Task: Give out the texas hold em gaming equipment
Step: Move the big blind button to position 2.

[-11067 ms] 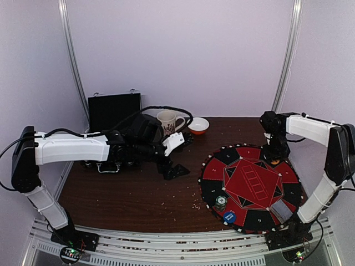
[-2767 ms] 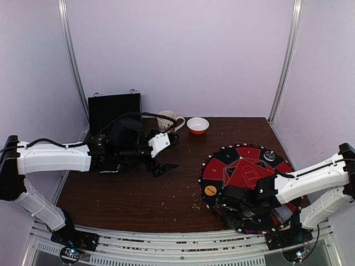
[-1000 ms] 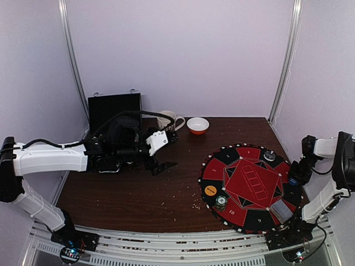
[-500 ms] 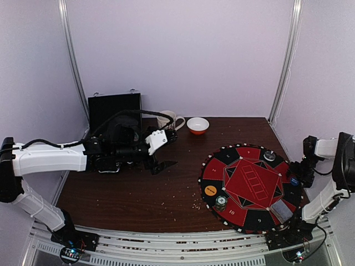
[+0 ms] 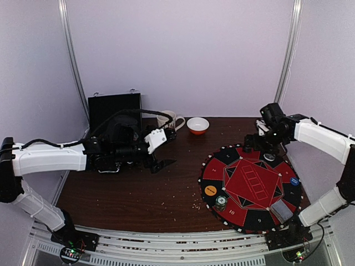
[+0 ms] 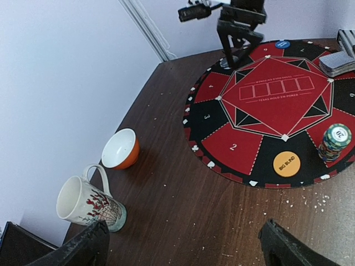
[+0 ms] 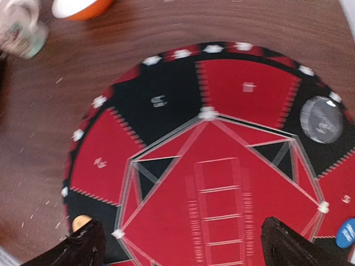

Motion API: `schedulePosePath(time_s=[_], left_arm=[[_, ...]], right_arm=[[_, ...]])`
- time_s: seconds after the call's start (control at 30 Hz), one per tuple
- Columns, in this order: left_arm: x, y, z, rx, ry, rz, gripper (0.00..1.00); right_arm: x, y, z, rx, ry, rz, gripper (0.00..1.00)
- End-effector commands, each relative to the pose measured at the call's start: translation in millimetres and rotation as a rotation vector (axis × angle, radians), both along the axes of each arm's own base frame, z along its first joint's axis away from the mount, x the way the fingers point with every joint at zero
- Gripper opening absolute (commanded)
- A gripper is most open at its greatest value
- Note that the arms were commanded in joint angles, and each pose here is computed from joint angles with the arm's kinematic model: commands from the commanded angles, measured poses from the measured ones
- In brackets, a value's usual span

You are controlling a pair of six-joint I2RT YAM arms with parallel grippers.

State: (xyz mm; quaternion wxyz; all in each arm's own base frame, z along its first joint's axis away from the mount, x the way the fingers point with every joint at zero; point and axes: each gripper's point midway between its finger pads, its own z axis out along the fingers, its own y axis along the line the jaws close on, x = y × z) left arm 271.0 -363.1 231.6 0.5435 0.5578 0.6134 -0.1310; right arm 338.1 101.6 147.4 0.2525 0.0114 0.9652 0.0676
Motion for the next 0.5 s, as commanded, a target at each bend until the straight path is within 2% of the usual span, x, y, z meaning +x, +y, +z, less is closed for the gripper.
schedulePosePath(time_s=[0.0, 0.23, 0.47], left_arm=[[18.4, 13.9, 31.1, -0.088, -0.066, 0.099, 0.98], [48.5, 38.5, 39.2, -0.119, -0.083, 0.252, 0.98], [52.1, 40.3, 35.8, -0.109, -0.074, 0.263, 0.98]], right_arm=[[-41.5, 81.9, -33.8, -0.042, 0.171, 0.306, 1.0], [-67.5, 153.7, -79.9, -0.128, 0.302, 0.519, 0.99], [-84.5, 180.1, -114.7, -0.238, 0.404, 0.624, 0.93]])
